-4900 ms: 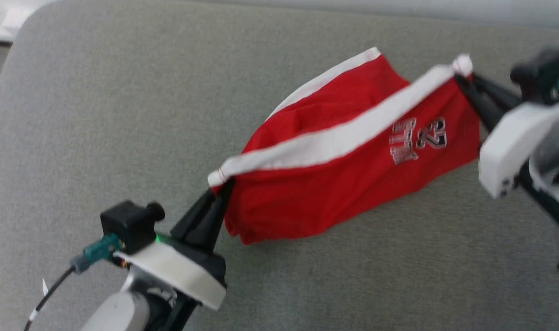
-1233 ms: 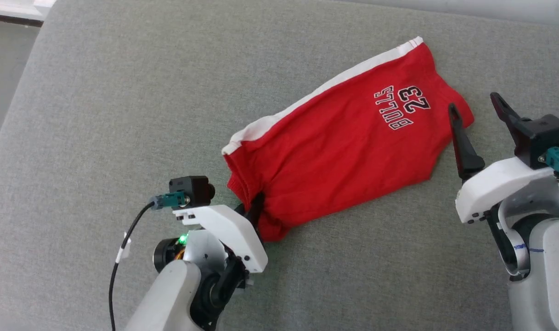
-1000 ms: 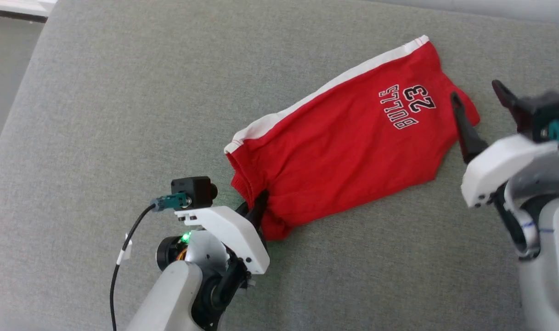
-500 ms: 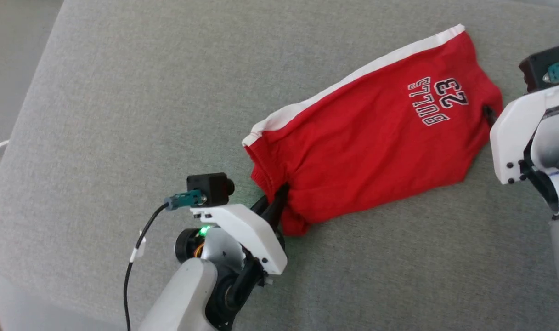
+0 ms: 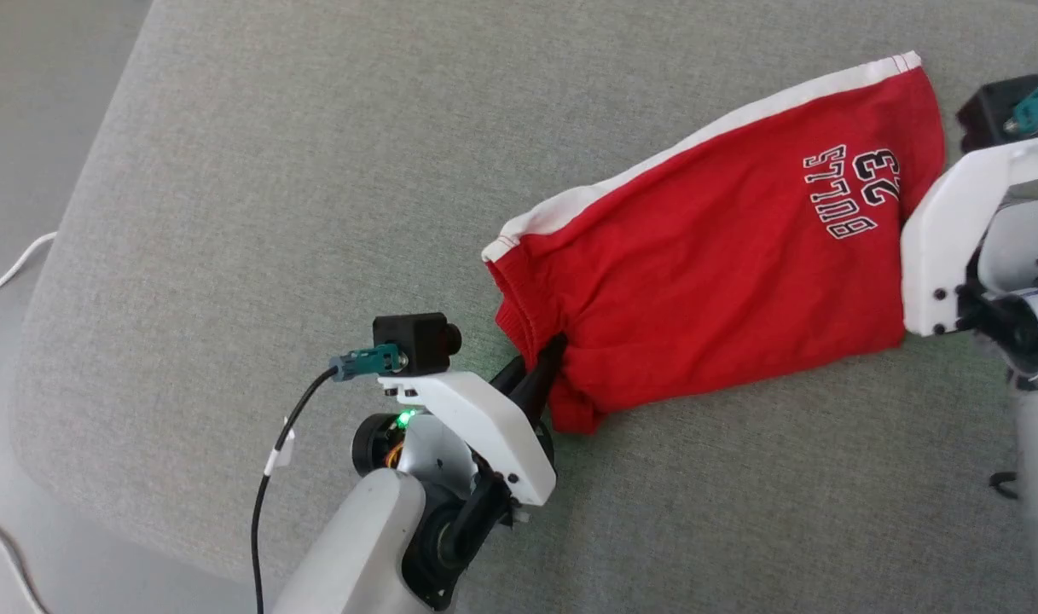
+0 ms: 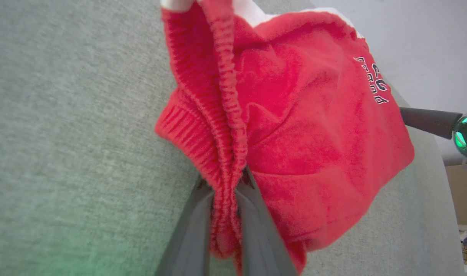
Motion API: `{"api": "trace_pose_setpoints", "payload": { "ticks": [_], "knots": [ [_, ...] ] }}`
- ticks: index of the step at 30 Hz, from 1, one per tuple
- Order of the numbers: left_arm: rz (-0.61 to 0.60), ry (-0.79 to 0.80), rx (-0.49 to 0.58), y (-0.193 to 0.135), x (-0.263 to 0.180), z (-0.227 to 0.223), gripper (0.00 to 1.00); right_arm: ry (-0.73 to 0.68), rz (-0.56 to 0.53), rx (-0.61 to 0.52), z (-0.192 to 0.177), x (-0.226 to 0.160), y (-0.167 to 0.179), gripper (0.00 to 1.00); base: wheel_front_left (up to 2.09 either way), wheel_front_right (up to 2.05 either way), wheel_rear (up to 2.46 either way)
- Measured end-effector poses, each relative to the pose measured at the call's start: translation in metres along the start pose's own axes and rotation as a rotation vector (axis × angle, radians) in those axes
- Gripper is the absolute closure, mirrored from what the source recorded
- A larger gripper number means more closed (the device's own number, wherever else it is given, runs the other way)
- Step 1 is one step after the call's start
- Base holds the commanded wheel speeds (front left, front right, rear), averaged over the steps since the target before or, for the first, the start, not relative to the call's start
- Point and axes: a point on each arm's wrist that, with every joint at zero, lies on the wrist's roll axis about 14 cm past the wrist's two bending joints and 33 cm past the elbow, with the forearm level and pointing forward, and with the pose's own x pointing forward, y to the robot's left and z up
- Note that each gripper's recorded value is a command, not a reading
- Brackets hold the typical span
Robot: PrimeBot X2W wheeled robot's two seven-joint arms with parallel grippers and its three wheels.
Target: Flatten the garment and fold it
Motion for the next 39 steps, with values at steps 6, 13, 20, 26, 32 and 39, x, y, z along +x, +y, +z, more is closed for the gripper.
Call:
{"api": "trace_pose_setpoints", "payload": {
  "ticks": [6, 13, 20, 26, 32, 39],
  "knots": [
    [0.000, -0.025, -0.012, 0.001, -0.004, 0.005, 1.00, -0.068, 0.004, 0.014, 0.002, -0.009, 0.006, 1.00, 0.00, 0.00, 0.00],
    [-0.004, -0.051, -0.080, 0.004, -0.011, 0.007, 1.00, -0.199, -0.007, 0.114, 0.003, -0.024, -0.004, 1.00, 0.00, 0.00, 0.00],
    [-0.003, -0.070, -0.095, 0.011, -0.021, 0.013, 1.00, -0.314, -0.035, 0.223, -0.010, -0.051, -0.017, 1.00, 0.00, 0.00, 0.00],
    [-0.033, -0.022, -0.094, 0.005, -0.031, 0.002, 1.00, -0.360, -0.056, 0.317, -0.039, -0.077, -0.023, 1.00, 0.00, 0.00, 0.00],
    [-0.064, 0.022, -0.081, -0.002, -0.044, -0.008, 1.00, -0.375, -0.080, 0.383, -0.074, -0.102, -0.025, 1.00, 0.00, 0.00, 0.00],
    [-0.088, 0.073, -0.075, -0.006, -0.069, -0.026, 1.00, -0.388, -0.070, 0.470, -0.112, -0.127, -0.018, 1.00, 0.00, 0.00, 0.00]
  ]
}}
